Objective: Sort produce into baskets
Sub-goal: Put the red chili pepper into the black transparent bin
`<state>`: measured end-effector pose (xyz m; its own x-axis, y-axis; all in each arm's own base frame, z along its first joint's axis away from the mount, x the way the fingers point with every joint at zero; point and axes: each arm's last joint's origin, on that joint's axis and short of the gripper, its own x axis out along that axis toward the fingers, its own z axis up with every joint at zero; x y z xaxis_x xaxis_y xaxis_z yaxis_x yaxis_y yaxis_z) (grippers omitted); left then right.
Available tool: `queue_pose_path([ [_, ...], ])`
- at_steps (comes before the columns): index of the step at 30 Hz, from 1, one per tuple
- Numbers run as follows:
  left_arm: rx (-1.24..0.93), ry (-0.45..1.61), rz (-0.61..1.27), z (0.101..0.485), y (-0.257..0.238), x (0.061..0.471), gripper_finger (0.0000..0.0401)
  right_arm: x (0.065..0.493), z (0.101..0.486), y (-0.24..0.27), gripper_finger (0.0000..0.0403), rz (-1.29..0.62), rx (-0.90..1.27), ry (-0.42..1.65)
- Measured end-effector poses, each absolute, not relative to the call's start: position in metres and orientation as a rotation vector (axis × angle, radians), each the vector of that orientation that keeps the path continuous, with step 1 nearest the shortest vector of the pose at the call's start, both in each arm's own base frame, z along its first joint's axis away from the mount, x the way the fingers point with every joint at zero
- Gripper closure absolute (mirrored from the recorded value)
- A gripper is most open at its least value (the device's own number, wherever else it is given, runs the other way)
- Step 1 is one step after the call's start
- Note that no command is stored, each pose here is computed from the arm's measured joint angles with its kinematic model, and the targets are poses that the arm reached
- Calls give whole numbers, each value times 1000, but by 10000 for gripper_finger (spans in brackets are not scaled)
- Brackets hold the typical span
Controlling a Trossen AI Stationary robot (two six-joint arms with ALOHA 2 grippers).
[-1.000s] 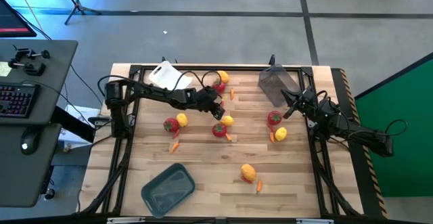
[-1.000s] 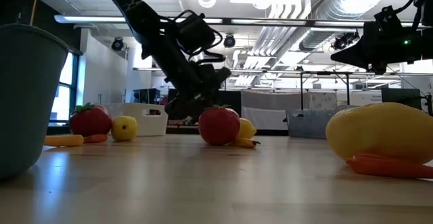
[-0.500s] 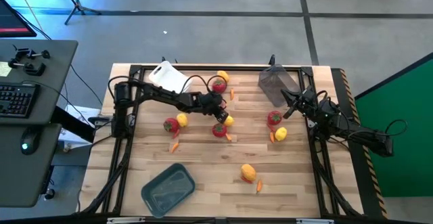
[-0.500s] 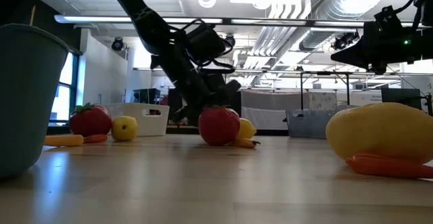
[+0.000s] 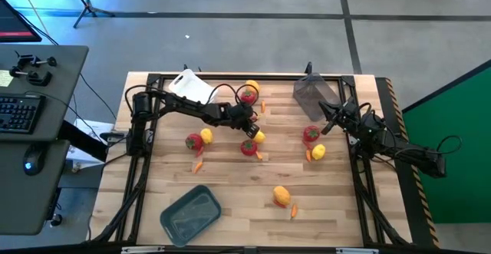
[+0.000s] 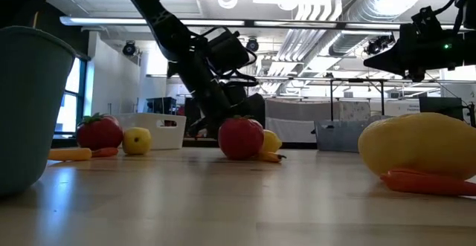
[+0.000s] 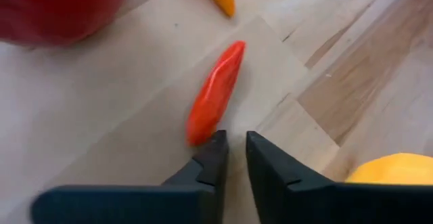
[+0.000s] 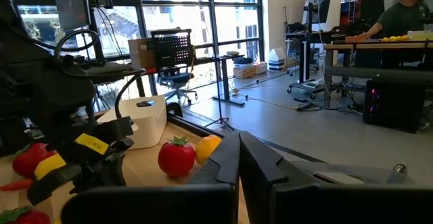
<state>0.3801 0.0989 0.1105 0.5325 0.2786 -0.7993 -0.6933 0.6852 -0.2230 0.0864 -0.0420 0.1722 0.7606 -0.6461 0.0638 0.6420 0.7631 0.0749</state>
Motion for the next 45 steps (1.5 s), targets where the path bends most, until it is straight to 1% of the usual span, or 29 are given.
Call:
queue_pose_path([
  [3, -503, 821, 571, 115, 100, 380, 395, 86, 172, -42, 402, -701, 49, -88],
  [6, -387, 824, 480, 131, 98, 384, 393, 86, 172, -42, 402, -701, 49, -88],
  [8, -319, 798, 432, 149, 97, 390, 379, 86, 172, -42, 402, -701, 49, -88],
  [10, -267, 807, 408, 158, 97, 394, 360, 86, 172, -42, 402, -701, 49, -88],
  [15, -194, 815, 369, 160, 108, 401, 297, 86, 172, -42, 402, -701, 49, -87],
  [19, -211, 888, 368, 143, 117, 397, 256, 86, 172, -42, 402, -701, 49, -88],
  [22, -186, 924, 365, 136, 121, 395, 241, 86, 172, -42, 402, -701, 49, -87],
  [25, -142, 956, 337, 134, 123, 393, 239, 86, 172, -42, 402, -701, 49, -88],
  [28, -108, 983, 329, 129, 124, 392, 248, 86, 172, -42, 402, -701, 49, -87],
  [30, -108, 983, 333, 130, 125, 391, 261, 86, 172, -42, 402, -701, 49, -88],
  [36, -129, 1005, 329, 121, 131, 390, 315, 86, 172, -42, 402, -701, 49, -88],
  [42, -156, 1007, 288, 121, 131, 389, 383, 86, 172, -42, 402, -701, 49, -88],
  [45, -201, 1000, 277, 122, 130, 389, 394, 86, 172, -42, 402, -701, 49, -88],
])
